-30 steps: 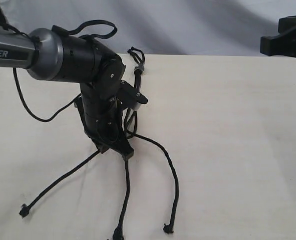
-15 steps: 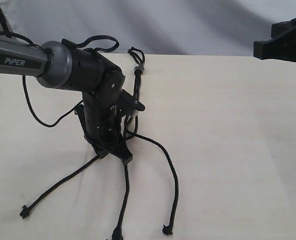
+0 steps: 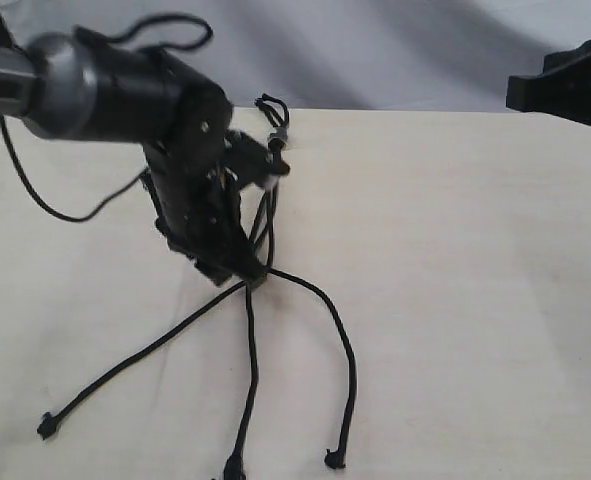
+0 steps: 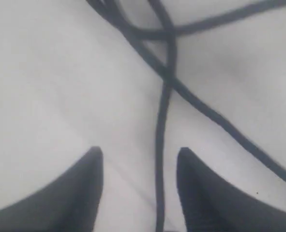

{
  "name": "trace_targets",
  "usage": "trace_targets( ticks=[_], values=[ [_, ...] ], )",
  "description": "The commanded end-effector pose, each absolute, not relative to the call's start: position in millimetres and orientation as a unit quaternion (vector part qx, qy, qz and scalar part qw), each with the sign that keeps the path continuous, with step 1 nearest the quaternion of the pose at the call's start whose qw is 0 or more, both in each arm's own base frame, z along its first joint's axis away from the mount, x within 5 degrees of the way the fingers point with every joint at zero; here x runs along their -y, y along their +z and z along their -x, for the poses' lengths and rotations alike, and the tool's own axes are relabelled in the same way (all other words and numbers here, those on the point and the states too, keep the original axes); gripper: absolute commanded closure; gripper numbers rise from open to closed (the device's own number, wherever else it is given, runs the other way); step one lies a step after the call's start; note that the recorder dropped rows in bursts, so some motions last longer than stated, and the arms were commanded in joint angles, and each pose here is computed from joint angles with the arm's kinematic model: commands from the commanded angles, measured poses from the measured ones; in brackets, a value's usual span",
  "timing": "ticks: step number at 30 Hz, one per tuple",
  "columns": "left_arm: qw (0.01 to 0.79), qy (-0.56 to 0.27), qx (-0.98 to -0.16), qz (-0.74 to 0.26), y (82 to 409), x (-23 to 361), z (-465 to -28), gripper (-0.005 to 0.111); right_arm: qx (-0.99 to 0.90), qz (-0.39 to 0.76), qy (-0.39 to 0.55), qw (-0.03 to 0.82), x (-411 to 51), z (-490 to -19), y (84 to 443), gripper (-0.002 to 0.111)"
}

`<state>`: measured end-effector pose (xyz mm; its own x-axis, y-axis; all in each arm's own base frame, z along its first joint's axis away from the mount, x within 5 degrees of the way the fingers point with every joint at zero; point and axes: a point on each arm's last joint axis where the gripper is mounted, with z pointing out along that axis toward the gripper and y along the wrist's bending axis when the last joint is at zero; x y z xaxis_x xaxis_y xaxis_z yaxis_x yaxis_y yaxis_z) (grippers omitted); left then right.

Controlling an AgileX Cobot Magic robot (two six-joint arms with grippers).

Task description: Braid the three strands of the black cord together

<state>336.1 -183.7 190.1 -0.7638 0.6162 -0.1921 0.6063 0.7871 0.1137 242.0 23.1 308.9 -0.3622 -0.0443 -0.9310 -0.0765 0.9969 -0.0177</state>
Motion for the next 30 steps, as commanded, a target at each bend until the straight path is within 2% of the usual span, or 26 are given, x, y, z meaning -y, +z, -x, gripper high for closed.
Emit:
trace_targets(
  ticks=[1,2,5,9,13,14,18,19,23,24,28,30],
  values=[
    [0.199,0.018,-0.940,-0.276,256.7,148.5,-331.7,0.096,-0.865,0.017,0.034,0.501,-41.8,-237.8,314.8,0.106],
    [0.214,0.017,-0.942,-0.259,266.9,138.0,-329.4,0.106,-0.875,0.029,0.038,0.482,-50.7,-235.6,316.1,0.106],
    [0.259,0.012,-0.942,-0.213,280.2,109.2,-320.3,0.106,-0.905,0.086,0.045,0.414,-80.7,-230.0,312.9,0.106],
    [0.349,0.002,-0.924,-0.155,279.0,74.6,-306.7,0.106,-0.909,0.167,0.070,0.375,-129.0,-230.1,296.2,0.106],
    [0.408,0.002,-0.905,-0.120,276.3,50.8,-293.5,0.106,-0.920,0.201,0.089,0.324,-174.7,-233.5,261.1,0.106],
    [0.433,0.005,-0.895,-0.108,281.1,42.5,-291.5,0.106,-0.928,0.214,0.085,0.292,-194.6,-236.1,239.7,0.106],
    [0.436,0.009,-0.894,-0.099,286.1,36.7,-288.2,0.106,-0.944,0.243,0.056,0.217,-246.3,-243.2,195.8,0.105],
    [0.436,0.009,-0.894,-0.099,286.1,36.7,-288.2,0.106,-0.945,0.249,0.048,0.205,-254.7,-243.6,189.5,0.101],
    [0.435,0.009,-0.895,-0.099,285.9,36.7,-288.1,0.106,-0.959,0.243,0.003,0.144,-280.7,-251.7,154.8,0.061],
    [0.435,0.009,-0.895,-0.099,285.9,36.7,-288.1,0.106,-0.963,0.234,-0.002,0.133,-281.7,-252.2,149.0,0.057],
    [0.435,0.009,-0.895,-0.099,285.9,36.7,-288.1,0.106,-0.974,0.203,-0.015,0.099,-281.5,-252.9,124.2,0.061],
    [0.435,0.009,-0.895,-0.099,285.9,36.7,-288.1,0.106,-0.976,0.198,-0.008,0.087,-283.2,-251.3,118.1,0.073]
  ],
)
